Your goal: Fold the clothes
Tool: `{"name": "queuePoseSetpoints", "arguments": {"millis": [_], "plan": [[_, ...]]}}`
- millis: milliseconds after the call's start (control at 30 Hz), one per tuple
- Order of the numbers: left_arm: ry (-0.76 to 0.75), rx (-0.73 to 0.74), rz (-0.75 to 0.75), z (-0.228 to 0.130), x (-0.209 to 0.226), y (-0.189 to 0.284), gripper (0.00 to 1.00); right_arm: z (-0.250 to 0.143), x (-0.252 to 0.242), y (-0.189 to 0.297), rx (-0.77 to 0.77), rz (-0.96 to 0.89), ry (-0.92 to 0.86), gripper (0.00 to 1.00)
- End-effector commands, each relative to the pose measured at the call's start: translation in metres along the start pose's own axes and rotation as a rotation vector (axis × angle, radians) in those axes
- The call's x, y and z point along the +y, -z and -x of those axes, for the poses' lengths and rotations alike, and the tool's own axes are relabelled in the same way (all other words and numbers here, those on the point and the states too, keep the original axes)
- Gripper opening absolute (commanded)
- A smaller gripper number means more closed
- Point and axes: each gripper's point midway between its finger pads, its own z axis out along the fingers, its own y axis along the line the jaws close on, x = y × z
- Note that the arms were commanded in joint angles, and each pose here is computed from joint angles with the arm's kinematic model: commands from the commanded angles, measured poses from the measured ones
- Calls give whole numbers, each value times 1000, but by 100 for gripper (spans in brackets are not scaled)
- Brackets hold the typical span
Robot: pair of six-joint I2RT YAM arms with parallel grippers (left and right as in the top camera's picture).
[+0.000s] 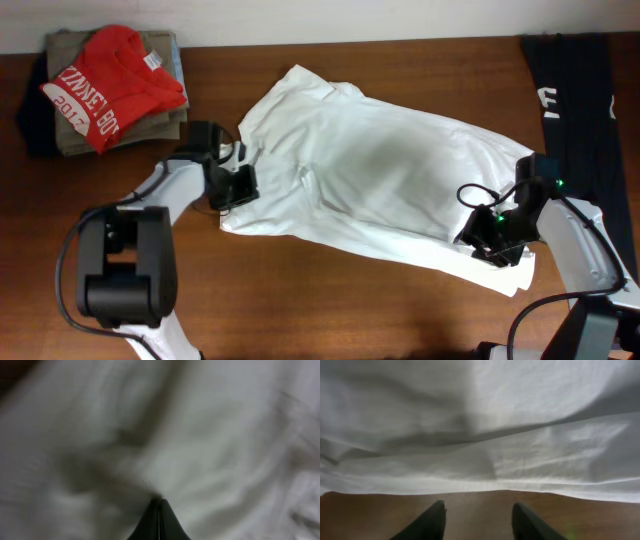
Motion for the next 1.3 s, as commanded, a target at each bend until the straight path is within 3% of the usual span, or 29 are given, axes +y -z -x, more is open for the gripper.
{"name": "queuePoseSetpoints", "arguments": {"millis": [0,67,133,333,467,700,933,1167,1200,1267], "plan": [[178,3,91,7,73,-5,1,-14,-6,-11,44,-9,-15,56],[261,-21,98,12,102,4,1,-18,-10,-18,54,-13,-18,83],[367,-54,101,16,127,17,1,-17,-12,-26,43,-6,-14,85],[662,-157,108,11,206,66,1,-8,-11,-50,88,14,10,83],[653,-229,120,19,206,95,1,1,4,-15,119,9,90,83],[657,-204,125,13,205,94,6,-92,47,-32,367,-119,355,81],[659,-197,125,11,204,94,6,-105,34,-53,383,-145,309,80],[656,-190,126,10,204,93,6,-98,34,-66,336,-122,323,71],[656,-190,126,10,204,93,6,-96,36,-67,326,-115,328,60],[656,-190,126,10,204,93,6,-92,37,-69,307,-117,306,54]]}}
